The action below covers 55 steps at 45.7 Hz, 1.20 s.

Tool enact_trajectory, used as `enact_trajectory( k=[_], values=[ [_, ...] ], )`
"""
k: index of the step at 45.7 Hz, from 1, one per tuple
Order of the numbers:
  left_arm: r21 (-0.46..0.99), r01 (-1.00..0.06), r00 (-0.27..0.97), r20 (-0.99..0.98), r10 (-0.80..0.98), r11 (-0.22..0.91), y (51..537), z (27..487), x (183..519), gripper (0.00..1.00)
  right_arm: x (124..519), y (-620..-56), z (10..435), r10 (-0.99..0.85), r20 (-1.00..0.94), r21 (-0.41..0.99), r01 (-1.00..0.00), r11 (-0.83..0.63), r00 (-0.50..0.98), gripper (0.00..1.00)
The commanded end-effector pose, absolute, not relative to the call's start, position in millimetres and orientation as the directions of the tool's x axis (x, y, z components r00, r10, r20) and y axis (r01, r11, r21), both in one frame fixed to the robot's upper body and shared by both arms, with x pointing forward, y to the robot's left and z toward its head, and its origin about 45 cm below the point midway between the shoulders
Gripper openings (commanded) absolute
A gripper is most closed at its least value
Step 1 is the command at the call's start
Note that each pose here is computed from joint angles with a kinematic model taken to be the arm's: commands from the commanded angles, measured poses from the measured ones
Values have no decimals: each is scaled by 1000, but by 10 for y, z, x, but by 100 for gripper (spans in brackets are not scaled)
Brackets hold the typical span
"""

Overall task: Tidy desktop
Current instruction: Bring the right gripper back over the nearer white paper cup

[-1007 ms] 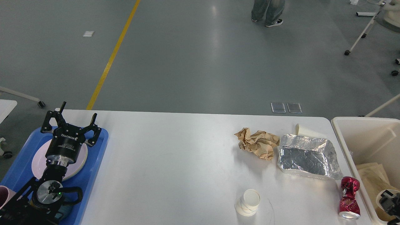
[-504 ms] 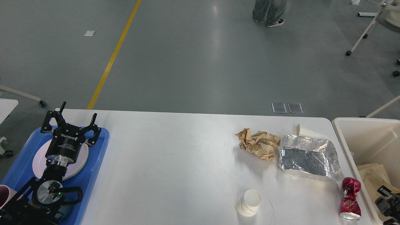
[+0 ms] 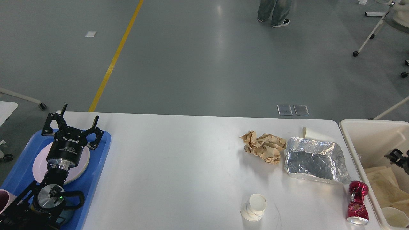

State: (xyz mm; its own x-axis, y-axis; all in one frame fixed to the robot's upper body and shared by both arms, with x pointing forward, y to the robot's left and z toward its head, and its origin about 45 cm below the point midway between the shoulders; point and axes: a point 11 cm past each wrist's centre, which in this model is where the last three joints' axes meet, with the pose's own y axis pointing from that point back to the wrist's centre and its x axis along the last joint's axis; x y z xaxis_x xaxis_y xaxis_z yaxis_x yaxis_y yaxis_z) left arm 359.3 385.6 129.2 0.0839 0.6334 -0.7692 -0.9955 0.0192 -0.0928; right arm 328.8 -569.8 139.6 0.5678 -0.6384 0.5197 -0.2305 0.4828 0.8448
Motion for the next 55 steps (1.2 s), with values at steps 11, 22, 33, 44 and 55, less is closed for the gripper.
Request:
enact_trajectory(
  k=[11, 22, 33, 44, 55],
  values=[
    [-93, -995, 84, -769, 633, 19, 3856, 1292, 3593, 96, 3870, -4218, 2294, -485, 139, 989, -100, 105, 863, 100],
    [-93, -995, 84, -769, 633, 19, 3856, 1292, 3593, 96, 3540, -3689, 2707, -344, -14, 996, 43, 77, 939, 100],
    [-93, -995, 84, -769, 633, 19, 3856, 1292, 3593, 96, 3390, -3472, 3045, -299, -37, 994, 66, 89, 954, 100],
    [-93, -995, 84, -769, 633, 19, 3856, 1292, 3593, 96, 3181, -3000, 3515, -248, -46, 998, 53, 23, 968, 99],
    [-93, -995, 84, -769, 633, 19, 3856, 1292, 3593, 96, 3121, -2709, 3529, -173, -52, 993, 70, 97, 984, 98]
  ],
)
